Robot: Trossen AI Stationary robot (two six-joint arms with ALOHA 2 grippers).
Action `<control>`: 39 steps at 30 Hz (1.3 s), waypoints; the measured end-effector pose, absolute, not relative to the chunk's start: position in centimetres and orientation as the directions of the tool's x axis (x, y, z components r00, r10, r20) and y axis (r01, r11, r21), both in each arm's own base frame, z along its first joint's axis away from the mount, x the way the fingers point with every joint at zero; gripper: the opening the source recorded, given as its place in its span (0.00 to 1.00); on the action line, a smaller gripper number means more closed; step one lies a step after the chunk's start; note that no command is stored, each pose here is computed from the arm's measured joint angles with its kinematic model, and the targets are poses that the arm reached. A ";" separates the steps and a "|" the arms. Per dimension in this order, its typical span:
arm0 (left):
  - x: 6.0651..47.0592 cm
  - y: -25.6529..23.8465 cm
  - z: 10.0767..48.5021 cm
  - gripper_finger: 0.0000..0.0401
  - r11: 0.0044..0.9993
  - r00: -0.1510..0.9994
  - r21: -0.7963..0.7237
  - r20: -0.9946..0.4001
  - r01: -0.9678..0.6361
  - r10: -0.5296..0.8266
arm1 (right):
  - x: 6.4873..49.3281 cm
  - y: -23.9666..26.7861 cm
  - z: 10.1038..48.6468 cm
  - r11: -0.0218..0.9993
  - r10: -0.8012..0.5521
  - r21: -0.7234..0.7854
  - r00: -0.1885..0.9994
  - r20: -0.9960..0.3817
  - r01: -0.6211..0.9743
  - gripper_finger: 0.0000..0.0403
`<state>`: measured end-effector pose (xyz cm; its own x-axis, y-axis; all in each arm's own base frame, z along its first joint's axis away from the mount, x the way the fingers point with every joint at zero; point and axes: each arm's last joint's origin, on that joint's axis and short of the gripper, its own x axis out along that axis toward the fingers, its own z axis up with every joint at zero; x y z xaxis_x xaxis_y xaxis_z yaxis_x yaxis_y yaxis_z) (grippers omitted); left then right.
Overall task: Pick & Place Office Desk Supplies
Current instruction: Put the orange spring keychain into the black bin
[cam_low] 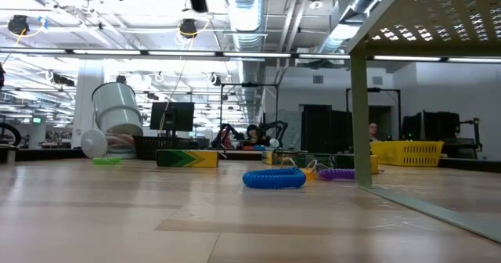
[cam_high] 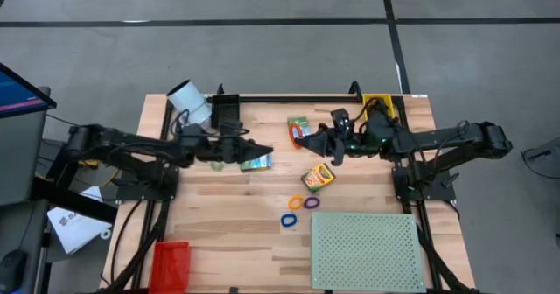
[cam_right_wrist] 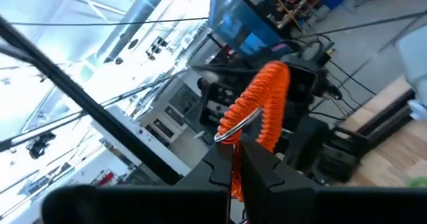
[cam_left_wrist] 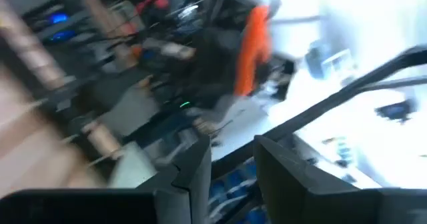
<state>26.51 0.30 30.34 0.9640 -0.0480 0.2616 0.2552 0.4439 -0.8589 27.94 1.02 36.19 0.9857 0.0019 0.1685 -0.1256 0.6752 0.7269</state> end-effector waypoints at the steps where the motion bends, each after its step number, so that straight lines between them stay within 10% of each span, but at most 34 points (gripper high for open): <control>1: 26.8 0.3 30.4 0.27 0.430 0.951 -0.855 0.307 0.291 -0.033 | 27.9 1.0 36.3 0.681 0.012 0.719 0.983 0.181 -0.141 0.01; 39: 32.8 0.2 35.0 0.17 0.593 0.941 -0.748 0.333 0.299 -0.054 | 27.8 1.9 36.5 0.683 0.066 0.705 0.977 0.202 -0.192 0.01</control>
<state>32.85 0.18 34.96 0.9413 -0.0540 0.3332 0.2988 0.5927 -0.7479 27.80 1.90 36.54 0.9771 0.0664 0.2021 -0.1922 0.6829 0.7048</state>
